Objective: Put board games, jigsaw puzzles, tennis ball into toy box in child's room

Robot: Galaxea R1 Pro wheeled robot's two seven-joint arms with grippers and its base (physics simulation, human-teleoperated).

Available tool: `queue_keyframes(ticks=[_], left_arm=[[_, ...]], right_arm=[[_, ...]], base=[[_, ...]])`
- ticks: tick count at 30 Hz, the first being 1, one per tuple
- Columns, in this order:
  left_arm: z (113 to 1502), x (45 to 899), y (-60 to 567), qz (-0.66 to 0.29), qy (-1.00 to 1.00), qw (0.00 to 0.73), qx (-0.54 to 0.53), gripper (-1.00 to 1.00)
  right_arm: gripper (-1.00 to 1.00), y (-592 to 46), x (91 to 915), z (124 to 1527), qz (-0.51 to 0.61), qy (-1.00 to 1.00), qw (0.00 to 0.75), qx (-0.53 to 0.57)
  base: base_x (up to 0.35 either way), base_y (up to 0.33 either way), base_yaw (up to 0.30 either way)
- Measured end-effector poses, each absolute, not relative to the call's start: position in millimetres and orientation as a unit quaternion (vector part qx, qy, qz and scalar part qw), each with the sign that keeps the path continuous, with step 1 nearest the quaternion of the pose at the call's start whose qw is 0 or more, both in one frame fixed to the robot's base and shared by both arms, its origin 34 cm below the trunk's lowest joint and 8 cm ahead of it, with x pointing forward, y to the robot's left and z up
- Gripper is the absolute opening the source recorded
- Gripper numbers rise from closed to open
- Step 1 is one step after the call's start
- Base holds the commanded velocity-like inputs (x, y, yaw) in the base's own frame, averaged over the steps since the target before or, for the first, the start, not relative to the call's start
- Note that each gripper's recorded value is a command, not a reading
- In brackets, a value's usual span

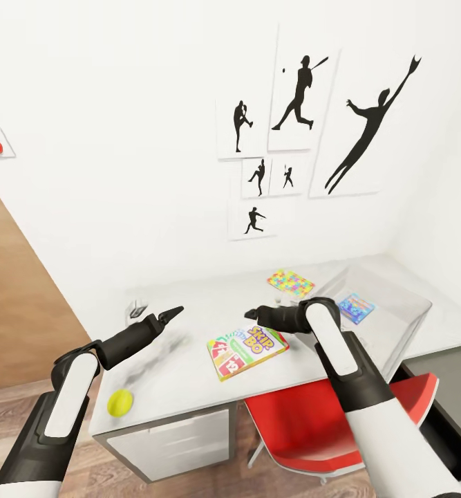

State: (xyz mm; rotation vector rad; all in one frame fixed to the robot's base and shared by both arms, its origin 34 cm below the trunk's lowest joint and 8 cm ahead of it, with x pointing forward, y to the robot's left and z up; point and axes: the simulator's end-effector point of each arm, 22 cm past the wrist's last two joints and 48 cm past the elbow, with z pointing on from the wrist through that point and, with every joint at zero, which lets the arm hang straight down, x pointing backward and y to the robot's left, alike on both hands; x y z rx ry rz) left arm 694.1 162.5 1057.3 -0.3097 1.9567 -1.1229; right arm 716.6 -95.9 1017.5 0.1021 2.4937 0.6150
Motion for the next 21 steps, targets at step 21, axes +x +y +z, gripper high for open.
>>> queue_keyframes(ticks=[21], left_arm=[[1057.7,694.1,162.3,-0.449,0.78,0.419,-0.124,1.0]], right_arm=[[1.0,-103.0,721.9,959.0,0.189,0.96,0.198,0.054]], base=[[0.0,0.0,0.0]])
